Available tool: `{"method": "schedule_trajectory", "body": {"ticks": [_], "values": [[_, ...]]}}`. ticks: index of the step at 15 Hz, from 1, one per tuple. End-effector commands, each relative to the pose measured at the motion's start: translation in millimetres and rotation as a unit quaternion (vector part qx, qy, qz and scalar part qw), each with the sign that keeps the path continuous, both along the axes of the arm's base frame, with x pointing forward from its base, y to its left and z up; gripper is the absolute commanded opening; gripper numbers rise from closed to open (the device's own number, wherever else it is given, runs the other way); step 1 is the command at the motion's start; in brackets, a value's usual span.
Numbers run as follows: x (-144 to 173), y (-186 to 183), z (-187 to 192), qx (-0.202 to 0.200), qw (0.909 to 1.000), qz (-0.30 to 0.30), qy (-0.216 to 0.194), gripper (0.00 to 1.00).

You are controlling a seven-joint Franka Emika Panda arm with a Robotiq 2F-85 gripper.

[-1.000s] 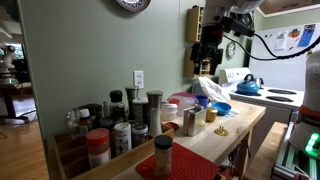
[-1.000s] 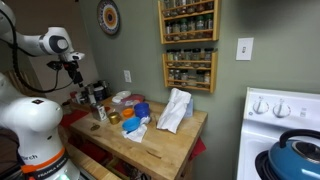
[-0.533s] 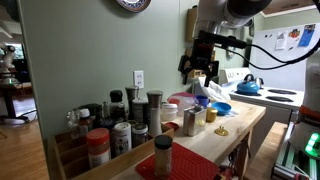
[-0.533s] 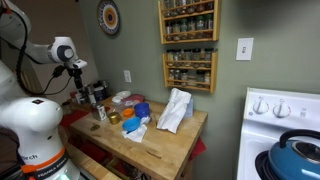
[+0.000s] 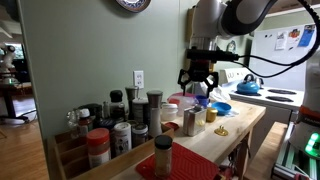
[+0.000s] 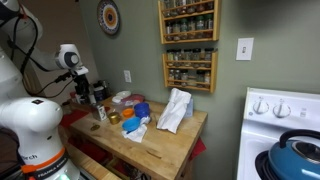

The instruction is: Twist the tin on the table

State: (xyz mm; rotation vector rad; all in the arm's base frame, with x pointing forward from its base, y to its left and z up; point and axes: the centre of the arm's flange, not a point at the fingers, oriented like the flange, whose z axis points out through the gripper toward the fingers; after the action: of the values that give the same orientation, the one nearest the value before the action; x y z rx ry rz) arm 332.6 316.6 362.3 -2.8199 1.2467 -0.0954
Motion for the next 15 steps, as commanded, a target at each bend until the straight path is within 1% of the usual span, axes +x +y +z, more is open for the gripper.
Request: {"method": "schedule_trajectory", "body": {"ticks": [1, 4, 8, 9, 15], "values": [[4.8, -5.7, -22.0, -0.004, 0.9991, -0.042, -0.004, 1.00], [8.3, -15.3, -34.2, -0.003, 0.9974, -0.072, 0.003, 1.00], [14.2, -29.9, -53.0, -0.006, 0.9950, -0.100, -0.007, 1.00], [15.3, -31.9, -56.4, 0.002, 0.9940, -0.109, -0.006, 1.00], [21.0, -41.8, -72.6, 0.010, 0.9891, -0.146, -0.011, 1.00]]}}
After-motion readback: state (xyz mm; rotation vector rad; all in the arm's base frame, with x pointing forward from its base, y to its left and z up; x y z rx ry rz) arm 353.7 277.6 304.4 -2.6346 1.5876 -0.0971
